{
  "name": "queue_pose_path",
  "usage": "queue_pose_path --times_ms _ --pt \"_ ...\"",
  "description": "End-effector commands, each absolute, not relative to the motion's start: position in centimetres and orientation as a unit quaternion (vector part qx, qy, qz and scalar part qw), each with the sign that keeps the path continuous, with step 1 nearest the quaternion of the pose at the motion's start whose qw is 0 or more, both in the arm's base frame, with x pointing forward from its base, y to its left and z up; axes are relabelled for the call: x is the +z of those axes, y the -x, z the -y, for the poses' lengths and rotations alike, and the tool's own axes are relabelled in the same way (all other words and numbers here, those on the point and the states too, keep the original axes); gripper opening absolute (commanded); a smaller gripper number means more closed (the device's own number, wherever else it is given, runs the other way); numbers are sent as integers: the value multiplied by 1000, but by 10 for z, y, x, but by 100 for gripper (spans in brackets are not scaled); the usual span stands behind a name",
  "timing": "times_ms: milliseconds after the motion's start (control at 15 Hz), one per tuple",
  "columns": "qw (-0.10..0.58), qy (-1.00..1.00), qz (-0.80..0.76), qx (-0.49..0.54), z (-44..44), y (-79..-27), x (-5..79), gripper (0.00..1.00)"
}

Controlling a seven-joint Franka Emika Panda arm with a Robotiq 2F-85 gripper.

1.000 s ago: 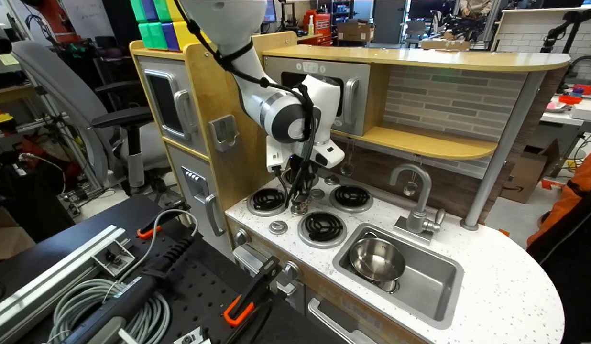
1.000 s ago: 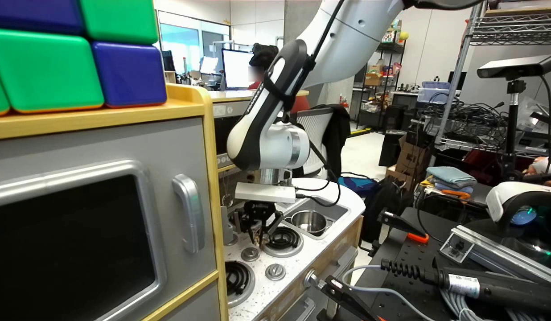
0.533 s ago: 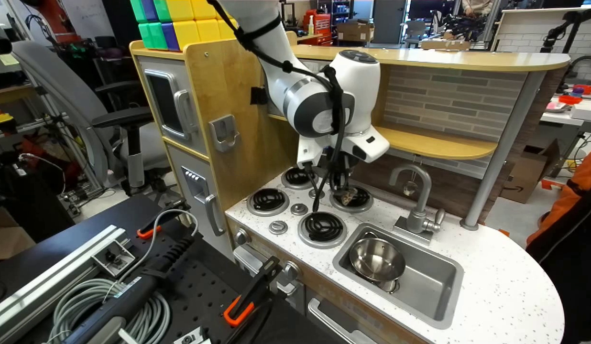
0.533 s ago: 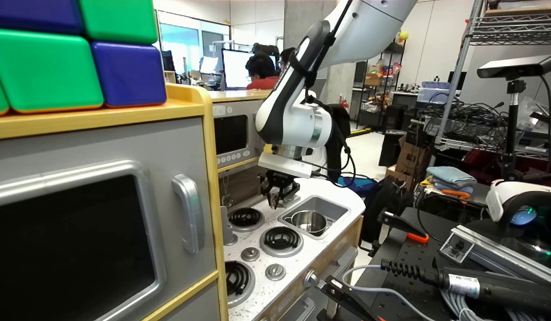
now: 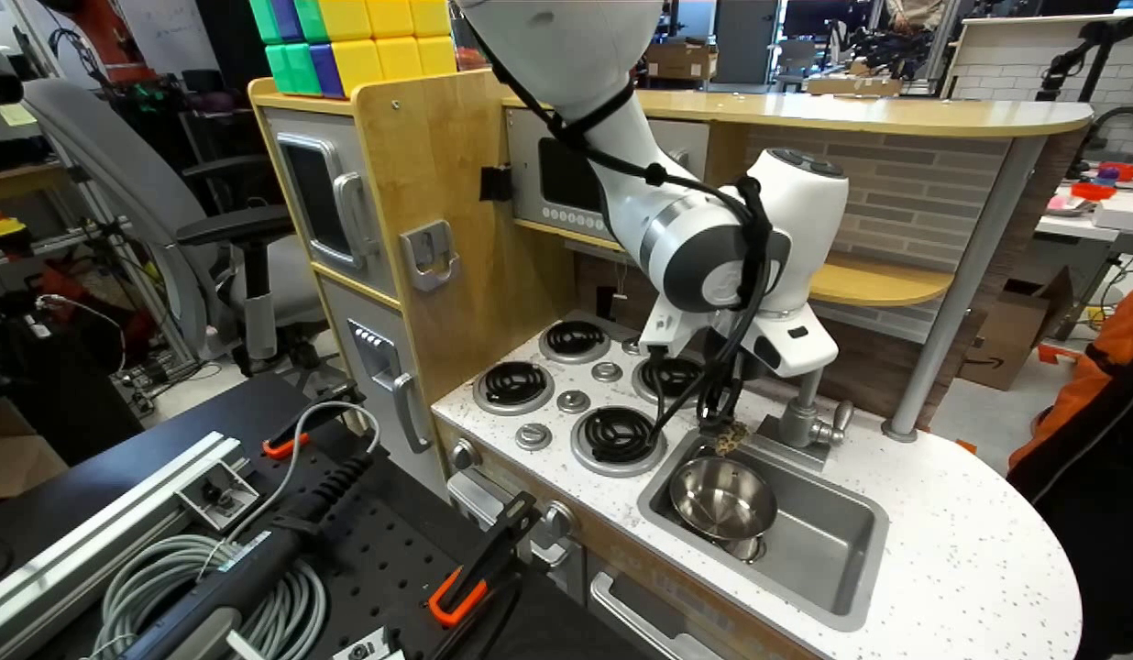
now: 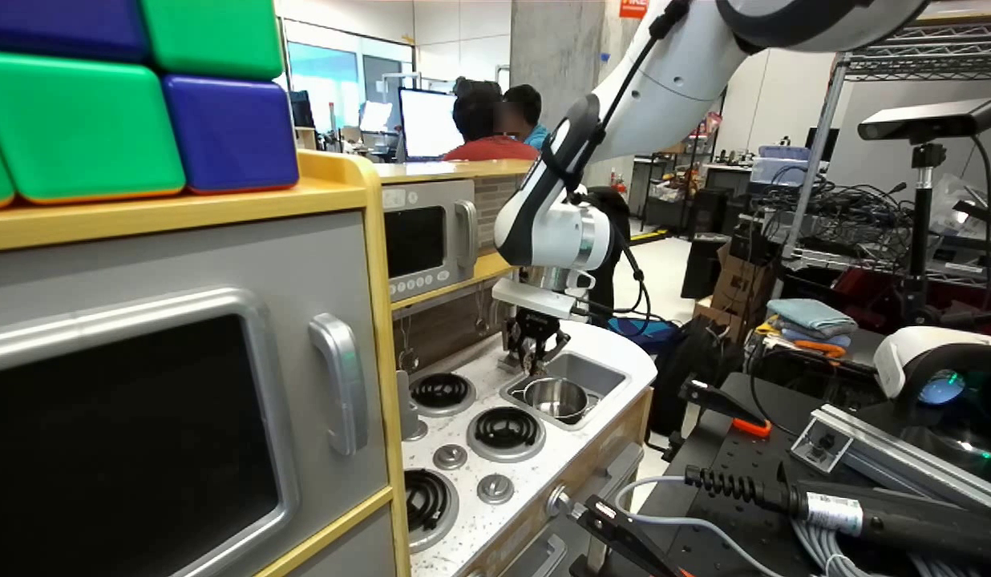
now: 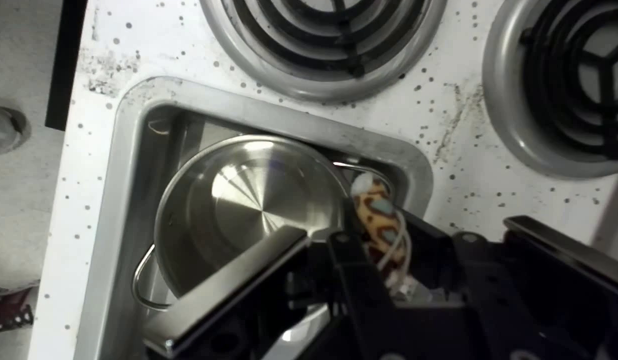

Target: Put the doll in the pot in the sink

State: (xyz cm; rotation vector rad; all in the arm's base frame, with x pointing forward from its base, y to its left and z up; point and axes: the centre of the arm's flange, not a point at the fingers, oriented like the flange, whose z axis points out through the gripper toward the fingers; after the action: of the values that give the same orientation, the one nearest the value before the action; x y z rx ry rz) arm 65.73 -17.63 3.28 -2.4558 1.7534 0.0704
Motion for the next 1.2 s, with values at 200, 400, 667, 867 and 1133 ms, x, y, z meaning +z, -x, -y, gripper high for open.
queue_pose_path --times_ms 200,400,667,867,1133 --pt "27 781 -617 92 169 -669 -14 42" --pt "10 788 -605 112 142 -650 -17 58" --pt "-16 821 -564 91 95 -615 8 86" --pt "-31 854 -512 89 74 -591 29 100" --pt "-88 882 -435 155 2 -549 23 100"
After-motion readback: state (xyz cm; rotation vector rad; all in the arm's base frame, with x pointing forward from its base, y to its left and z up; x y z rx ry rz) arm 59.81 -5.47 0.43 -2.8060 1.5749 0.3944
